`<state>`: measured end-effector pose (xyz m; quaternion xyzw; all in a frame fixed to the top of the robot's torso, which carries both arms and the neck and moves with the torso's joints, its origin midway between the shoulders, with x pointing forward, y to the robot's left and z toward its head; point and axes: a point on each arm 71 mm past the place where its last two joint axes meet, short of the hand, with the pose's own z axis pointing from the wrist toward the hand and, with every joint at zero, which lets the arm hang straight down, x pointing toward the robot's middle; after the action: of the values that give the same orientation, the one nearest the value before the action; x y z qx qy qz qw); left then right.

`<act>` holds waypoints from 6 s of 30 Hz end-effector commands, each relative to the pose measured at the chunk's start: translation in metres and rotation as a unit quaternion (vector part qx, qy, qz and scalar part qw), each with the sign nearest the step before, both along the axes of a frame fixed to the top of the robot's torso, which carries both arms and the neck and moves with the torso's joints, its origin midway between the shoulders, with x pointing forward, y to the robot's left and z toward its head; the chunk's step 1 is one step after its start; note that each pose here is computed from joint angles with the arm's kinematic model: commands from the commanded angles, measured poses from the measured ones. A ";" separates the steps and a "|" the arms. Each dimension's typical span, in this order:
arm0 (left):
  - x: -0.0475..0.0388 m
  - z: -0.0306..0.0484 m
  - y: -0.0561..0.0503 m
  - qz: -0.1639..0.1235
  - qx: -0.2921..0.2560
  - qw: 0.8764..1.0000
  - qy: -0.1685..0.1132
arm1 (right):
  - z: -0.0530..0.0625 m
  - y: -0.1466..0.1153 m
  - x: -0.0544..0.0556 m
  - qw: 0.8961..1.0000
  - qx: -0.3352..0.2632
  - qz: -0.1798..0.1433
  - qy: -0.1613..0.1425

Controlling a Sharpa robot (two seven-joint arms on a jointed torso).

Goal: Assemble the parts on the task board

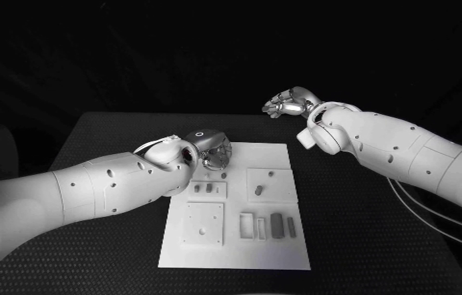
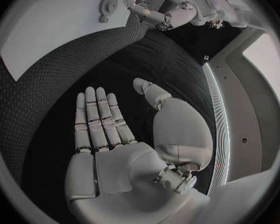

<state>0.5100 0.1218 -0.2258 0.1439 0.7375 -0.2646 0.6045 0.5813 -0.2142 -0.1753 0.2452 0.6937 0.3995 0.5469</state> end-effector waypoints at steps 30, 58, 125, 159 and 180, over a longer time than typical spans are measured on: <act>-0.0050 -0.0231 -0.005 -0.045 0.084 0.995 0.032 | 0.000 0.006 -0.001 1.000 0.003 0.012 0.001; -0.0030 -0.0330 -0.005 -0.039 0.077 0.996 0.033 | 0.001 0.008 -0.002 1.000 0.004 0.016 0.001; -0.0028 -0.0252 0.011 0.007 -0.037 0.999 0.033 | 0.001 0.006 -0.003 1.000 0.004 0.015 0.001; -0.0072 -0.0135 0.064 0.043 -0.027 0.997 0.065 | 0.001 -0.002 -0.003 1.000 0.002 0.008 0.001; -0.0023 -0.0234 0.064 0.042 -0.004 0.996 0.077 | 0.001 -0.002 -0.003 1.000 0.002 0.009 0.001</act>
<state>0.5091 0.1878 -0.2470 0.0816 0.7808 -0.2530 0.5655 0.5785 -0.2172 -0.1742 0.2444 0.6942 0.4011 0.5454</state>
